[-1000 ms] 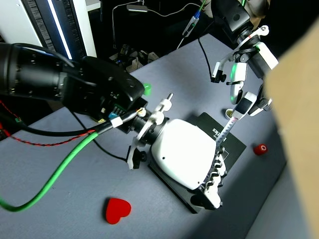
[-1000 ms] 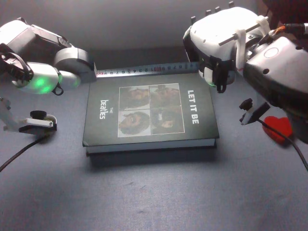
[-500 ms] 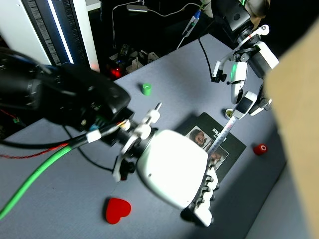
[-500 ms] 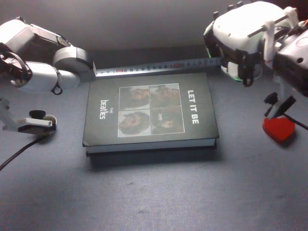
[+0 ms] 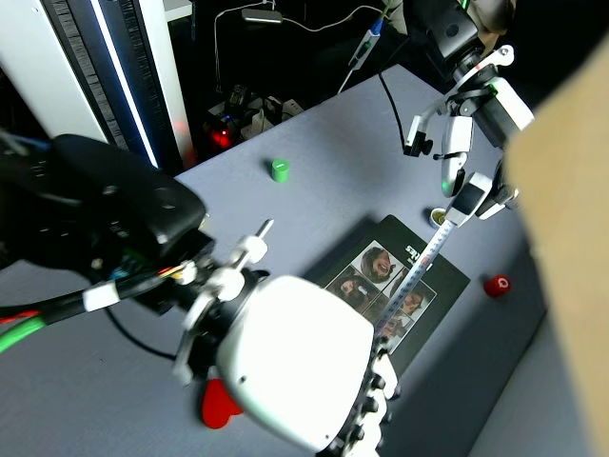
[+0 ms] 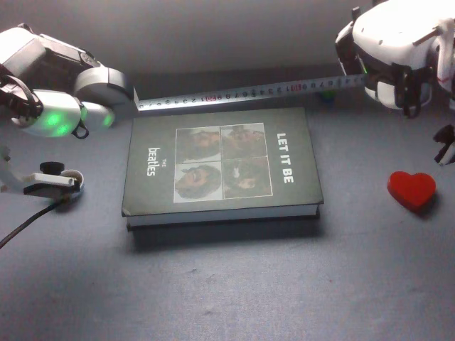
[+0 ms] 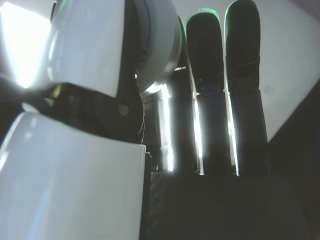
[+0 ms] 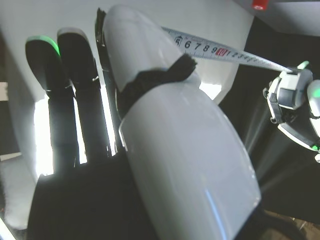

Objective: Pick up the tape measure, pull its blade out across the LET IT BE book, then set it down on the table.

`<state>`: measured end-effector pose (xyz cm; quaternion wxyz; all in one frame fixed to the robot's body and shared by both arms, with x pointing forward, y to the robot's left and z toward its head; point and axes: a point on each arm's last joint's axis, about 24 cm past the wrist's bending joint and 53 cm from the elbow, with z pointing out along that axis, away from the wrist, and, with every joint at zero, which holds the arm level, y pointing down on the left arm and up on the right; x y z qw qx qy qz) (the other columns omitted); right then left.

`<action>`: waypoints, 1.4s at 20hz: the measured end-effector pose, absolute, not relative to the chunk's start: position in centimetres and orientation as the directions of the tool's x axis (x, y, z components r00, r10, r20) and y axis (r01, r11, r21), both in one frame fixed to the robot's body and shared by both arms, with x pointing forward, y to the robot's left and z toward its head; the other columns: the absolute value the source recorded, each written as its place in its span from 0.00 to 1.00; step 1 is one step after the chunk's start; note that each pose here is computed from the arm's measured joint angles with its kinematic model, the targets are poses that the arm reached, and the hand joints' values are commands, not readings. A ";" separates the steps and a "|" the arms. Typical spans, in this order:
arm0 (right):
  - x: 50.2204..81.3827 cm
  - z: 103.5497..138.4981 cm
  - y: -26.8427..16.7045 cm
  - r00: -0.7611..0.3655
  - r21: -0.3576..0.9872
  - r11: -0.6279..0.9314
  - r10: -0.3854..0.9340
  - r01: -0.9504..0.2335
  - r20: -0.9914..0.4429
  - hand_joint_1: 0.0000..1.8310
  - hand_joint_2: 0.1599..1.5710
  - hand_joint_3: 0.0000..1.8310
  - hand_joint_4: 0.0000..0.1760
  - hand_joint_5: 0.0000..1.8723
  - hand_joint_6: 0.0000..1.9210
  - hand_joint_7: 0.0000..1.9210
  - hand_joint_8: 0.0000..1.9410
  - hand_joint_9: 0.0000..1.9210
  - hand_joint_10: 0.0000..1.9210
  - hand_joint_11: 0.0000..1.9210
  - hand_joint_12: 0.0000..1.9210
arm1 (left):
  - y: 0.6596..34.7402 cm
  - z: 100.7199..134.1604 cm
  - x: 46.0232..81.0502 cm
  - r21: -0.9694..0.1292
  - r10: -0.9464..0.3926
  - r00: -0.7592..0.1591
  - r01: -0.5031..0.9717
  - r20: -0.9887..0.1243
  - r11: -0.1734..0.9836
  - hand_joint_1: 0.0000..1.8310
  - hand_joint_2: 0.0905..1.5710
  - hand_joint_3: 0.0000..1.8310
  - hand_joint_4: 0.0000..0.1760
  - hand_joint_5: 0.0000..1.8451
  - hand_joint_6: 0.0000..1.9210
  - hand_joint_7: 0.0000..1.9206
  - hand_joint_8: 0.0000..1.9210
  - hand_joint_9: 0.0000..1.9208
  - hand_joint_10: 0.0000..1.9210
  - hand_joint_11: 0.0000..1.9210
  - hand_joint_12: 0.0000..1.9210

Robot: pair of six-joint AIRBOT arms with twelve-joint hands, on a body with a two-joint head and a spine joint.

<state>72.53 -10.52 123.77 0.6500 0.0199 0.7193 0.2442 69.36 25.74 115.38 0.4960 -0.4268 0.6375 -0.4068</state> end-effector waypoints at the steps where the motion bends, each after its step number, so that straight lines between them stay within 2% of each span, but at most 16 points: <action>1: 72.5 123.8 -10.7 -0.156 0.376 0.880 0.344 -0.289 -0.926 0.73 0.74 0.00 0.00 0.39 0.67 0.43 0.62 0.40 0.76 0.31 0.78 | 25.7 115.4 69.4 -0.942 -0.947 -0.144 -0.140 -0.286 0.306 0.76 0.66 0.00 0.00 0.60 0.32 0.54 0.44 0.50 0.61 0.44 0.49; 9: 72.6 123.9 -12.8 -0.154 0.364 0.890 0.333 -0.276 -0.930 0.73 0.74 0.00 0.00 0.40 0.67 0.43 0.62 0.39 0.77 0.30 0.78 | 25.8 115.4 69.3 -0.941 -0.947 -0.143 -0.142 -0.287 0.307 0.76 0.67 0.00 0.00 0.59 0.34 0.52 0.47 0.50 0.62 0.44 0.50; 28: 72.7 124.6 -15.3 -0.134 0.343 0.902 0.317 -0.262 -0.939 0.73 0.75 0.00 0.00 0.37 0.69 0.42 0.63 0.39 0.78 0.29 0.80 | 25.8 115.4 69.3 -0.942 -0.948 -0.143 -0.142 -0.284 0.304 0.75 0.67 0.00 0.00 0.59 0.35 0.52 0.47 0.50 0.62 0.44 0.49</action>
